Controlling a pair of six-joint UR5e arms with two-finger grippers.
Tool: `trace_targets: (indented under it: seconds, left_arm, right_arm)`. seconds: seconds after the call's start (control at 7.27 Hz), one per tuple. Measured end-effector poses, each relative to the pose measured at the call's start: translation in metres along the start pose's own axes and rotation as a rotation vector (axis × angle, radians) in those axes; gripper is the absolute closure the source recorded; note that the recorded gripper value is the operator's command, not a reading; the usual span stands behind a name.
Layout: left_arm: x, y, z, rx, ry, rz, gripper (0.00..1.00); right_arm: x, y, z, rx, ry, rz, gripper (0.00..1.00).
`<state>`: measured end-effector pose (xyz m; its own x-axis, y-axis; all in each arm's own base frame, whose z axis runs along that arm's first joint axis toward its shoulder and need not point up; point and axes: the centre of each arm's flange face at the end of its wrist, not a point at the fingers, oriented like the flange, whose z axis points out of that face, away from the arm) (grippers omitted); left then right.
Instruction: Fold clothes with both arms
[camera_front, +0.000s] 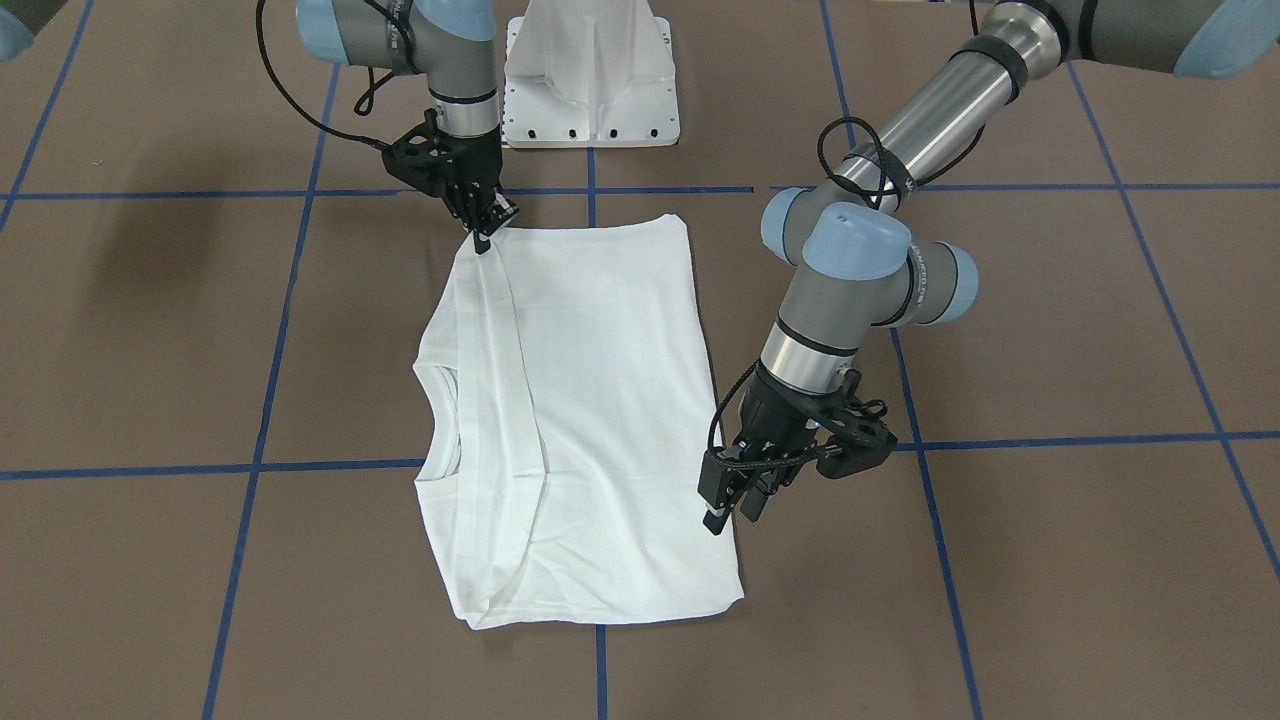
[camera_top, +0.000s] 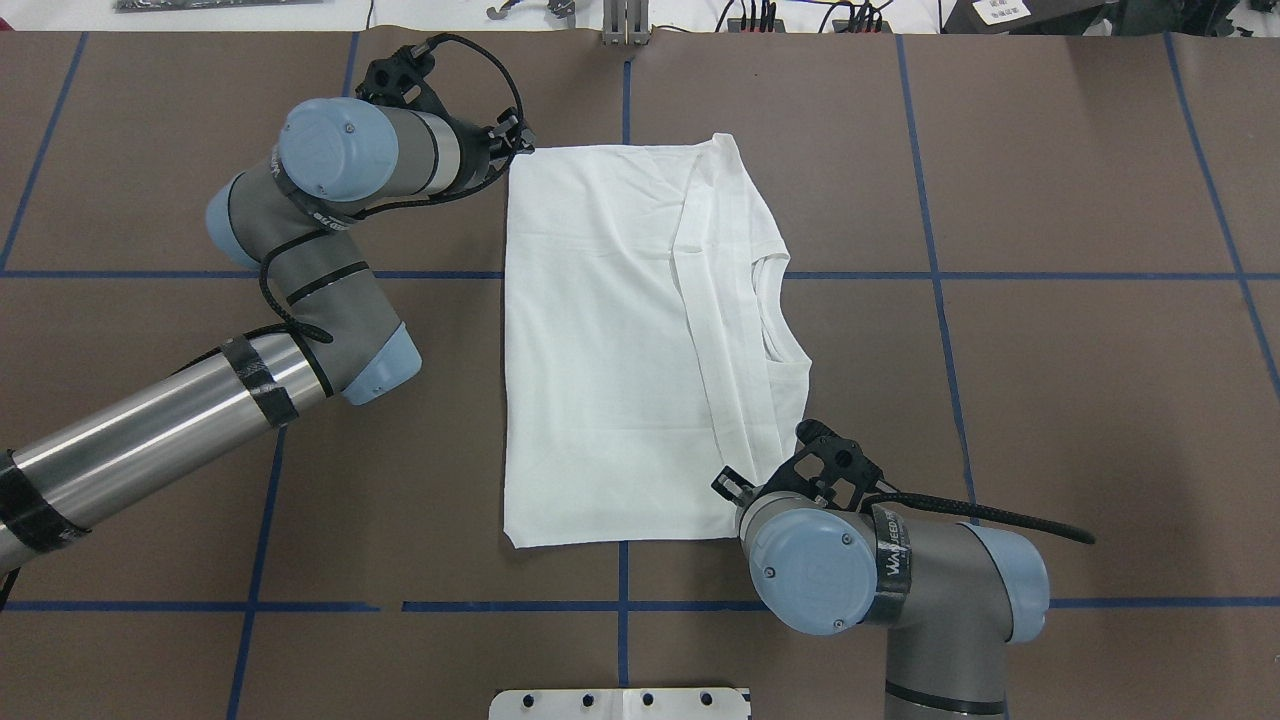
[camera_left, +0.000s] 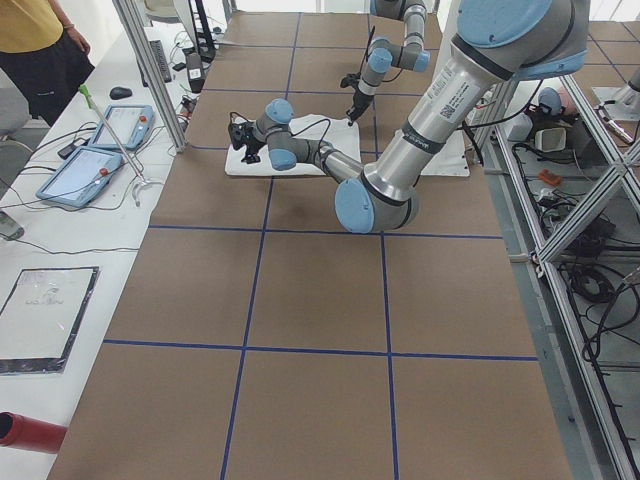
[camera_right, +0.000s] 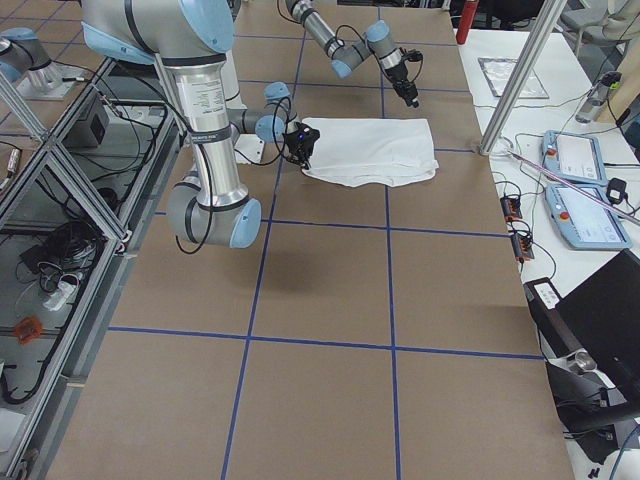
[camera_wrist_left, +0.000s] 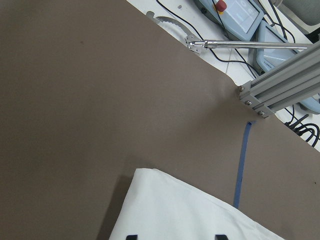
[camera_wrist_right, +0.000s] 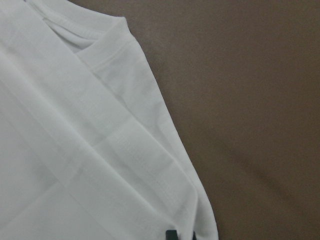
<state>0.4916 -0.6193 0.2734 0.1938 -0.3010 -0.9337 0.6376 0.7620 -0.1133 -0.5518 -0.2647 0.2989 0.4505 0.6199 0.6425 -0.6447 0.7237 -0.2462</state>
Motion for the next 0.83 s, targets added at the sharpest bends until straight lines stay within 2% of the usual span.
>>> trace_targets:
  seconds: [0.55, 0.69, 0.83]
  left_arm:
    - [0.007, 0.003, -0.007, -0.005, 0.019, 0.002, 0.40]
    - [0.009, 0.004, -0.008, -0.007, 0.023, 0.003, 0.40]
    - [0.009, 0.006, -0.009, -0.009, 0.024, 0.003, 0.40]
  right_arm:
    - [0.001, -0.005, -0.015, 0.004, 0.003, 0.003, 1.00]
    - [0.000, -0.005, -0.016, 0.005, 0.004, 0.004, 0.73]
    - [-0.001, -0.006, -0.016, 0.007, 0.002, 0.008, 0.59]
